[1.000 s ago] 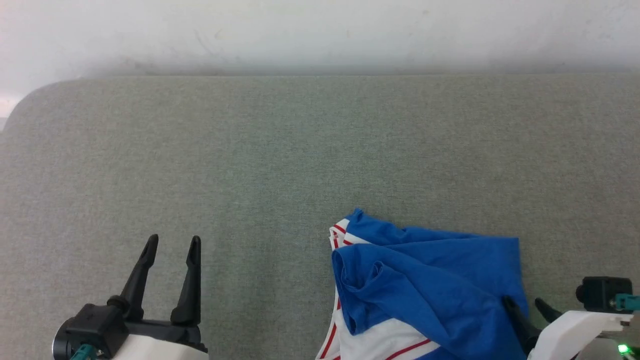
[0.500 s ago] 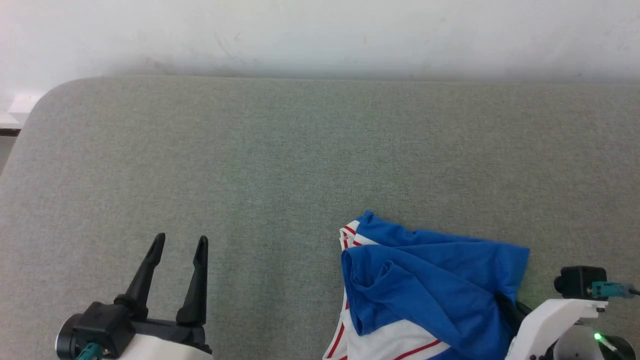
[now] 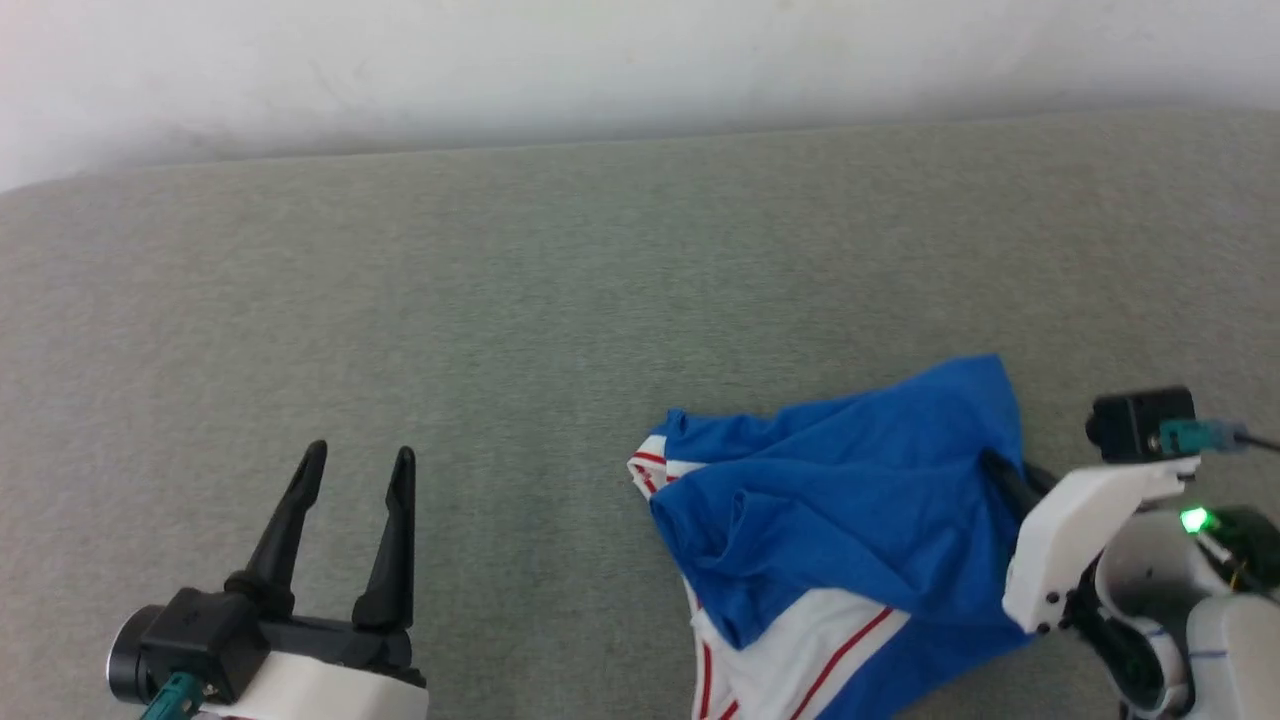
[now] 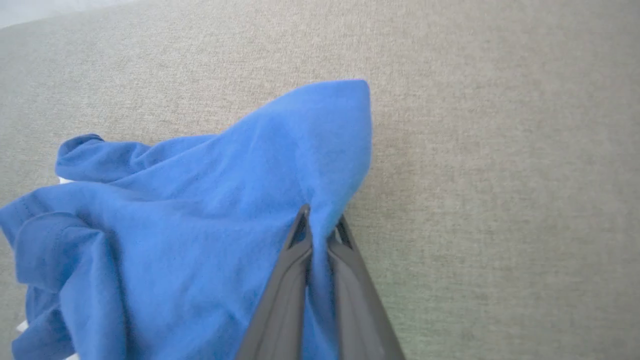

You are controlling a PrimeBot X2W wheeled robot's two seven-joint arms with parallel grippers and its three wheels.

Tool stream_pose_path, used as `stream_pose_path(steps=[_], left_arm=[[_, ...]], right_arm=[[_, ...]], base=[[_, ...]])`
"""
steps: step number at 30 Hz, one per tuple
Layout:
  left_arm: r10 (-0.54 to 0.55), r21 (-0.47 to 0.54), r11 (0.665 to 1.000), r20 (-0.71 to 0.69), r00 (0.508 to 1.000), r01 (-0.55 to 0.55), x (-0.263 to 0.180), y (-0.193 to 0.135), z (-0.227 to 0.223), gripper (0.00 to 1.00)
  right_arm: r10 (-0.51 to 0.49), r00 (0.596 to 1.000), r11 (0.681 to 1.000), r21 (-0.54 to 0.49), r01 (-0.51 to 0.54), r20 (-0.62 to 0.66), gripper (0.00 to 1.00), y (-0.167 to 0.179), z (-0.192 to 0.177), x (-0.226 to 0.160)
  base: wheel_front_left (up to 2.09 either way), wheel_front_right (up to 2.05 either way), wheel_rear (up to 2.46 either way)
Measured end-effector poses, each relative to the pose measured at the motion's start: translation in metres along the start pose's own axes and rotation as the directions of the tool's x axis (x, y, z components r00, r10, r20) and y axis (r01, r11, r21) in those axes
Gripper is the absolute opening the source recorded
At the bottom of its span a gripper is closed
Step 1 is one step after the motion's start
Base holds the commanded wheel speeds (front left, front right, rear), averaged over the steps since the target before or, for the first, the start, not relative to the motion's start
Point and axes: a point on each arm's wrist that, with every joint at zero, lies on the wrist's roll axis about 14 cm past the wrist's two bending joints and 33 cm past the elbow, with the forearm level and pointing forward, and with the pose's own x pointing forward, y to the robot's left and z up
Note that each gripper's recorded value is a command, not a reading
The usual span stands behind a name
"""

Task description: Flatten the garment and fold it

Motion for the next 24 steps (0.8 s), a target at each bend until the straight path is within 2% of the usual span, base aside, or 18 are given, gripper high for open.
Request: stream_pose_path(steps=[3,7,12,16,24], left_arm=[[-0.036,-0.005,0.999,-0.006,0.999,0.036,0.009,-0.009,-0.004,1.0],[-0.102,-0.006,0.995,0.002,0.995,0.102,0.027,-0.025,-0.004,1.0],[-0.184,-0.005,0.983,0.013,0.983,0.184,0.05,-0.047,-0.005,1.0],[-0.226,0.006,0.974,0.029,0.974,0.226,0.069,-0.058,-0.006,1.0],[-0.268,0.034,0.963,0.003,0.963,0.268,0.1,-0.06,-0.029,1.0]], right_arm=[[-0.026,1.0,0.996,-0.082,0.027,0.014,0.0,-0.012,0.016,-0.003],[-0.072,0.995,0.988,-0.134,0.08,0.063,0.0,-0.032,0.046,-0.006],[-0.191,0.975,0.96,-0.187,0.21,0.114,0.0,-0.08,0.079,-0.016],[-0.321,0.941,0.913,-0.228,0.338,0.112,0.0,-0.128,0.097,-0.024],[-0.53,0.842,0.788,-0.311,0.531,0.096,0.0,-0.209,0.119,-0.028]], base=[[0.0,0.0,0.0],[0.0,0.0,0.0],[0.0,0.0,0.0],[0.0,0.0,0.0],[0.0,0.0,0.0]])
